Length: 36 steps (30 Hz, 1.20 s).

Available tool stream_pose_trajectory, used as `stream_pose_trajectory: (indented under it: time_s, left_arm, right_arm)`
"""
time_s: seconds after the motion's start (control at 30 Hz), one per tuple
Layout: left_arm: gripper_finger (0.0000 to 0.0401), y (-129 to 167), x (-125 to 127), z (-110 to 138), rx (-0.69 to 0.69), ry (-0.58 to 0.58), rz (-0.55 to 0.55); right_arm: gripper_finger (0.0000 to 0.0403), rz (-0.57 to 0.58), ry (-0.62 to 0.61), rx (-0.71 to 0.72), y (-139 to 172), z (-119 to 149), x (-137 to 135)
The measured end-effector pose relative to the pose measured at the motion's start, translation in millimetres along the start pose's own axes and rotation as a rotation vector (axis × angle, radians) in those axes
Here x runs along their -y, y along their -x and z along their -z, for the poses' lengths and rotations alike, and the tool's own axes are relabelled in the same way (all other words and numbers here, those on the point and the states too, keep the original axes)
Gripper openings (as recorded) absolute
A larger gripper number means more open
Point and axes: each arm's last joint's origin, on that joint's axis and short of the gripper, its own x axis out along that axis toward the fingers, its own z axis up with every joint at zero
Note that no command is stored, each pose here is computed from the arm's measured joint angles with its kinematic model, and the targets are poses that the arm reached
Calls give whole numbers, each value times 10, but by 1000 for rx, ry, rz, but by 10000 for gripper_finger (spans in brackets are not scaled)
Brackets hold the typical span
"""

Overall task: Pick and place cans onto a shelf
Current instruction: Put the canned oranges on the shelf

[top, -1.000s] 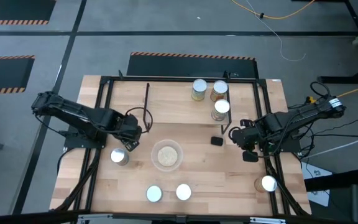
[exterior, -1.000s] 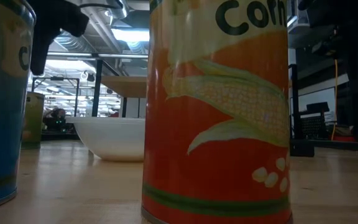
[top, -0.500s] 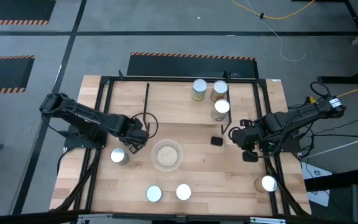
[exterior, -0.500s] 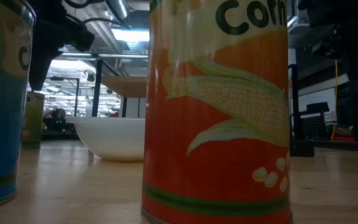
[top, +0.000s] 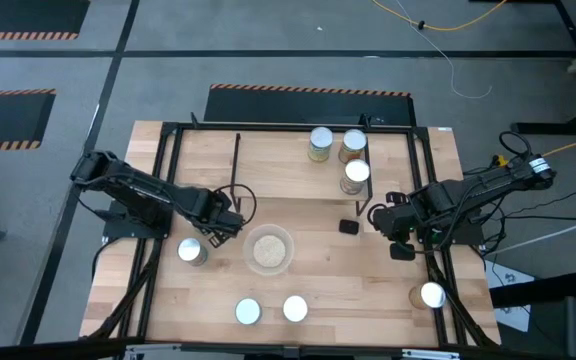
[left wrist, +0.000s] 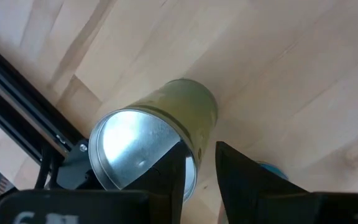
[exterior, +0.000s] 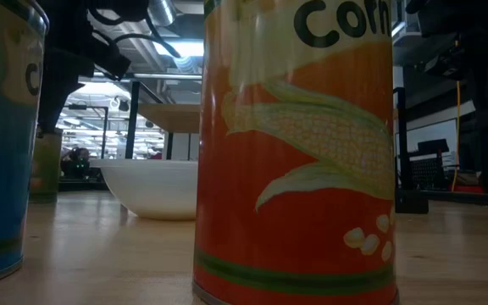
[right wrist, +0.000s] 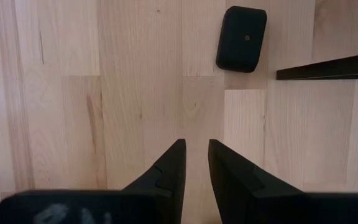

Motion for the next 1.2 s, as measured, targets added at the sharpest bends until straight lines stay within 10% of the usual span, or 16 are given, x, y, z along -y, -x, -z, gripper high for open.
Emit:
stream_pose_trajectory:
  time_s: [1.2]
  left_arm:
    - [1, 310, -162, 36, -75, -28, -134]
  right_arm:
    - [74, 0, 0, 1, -1, 0, -1]
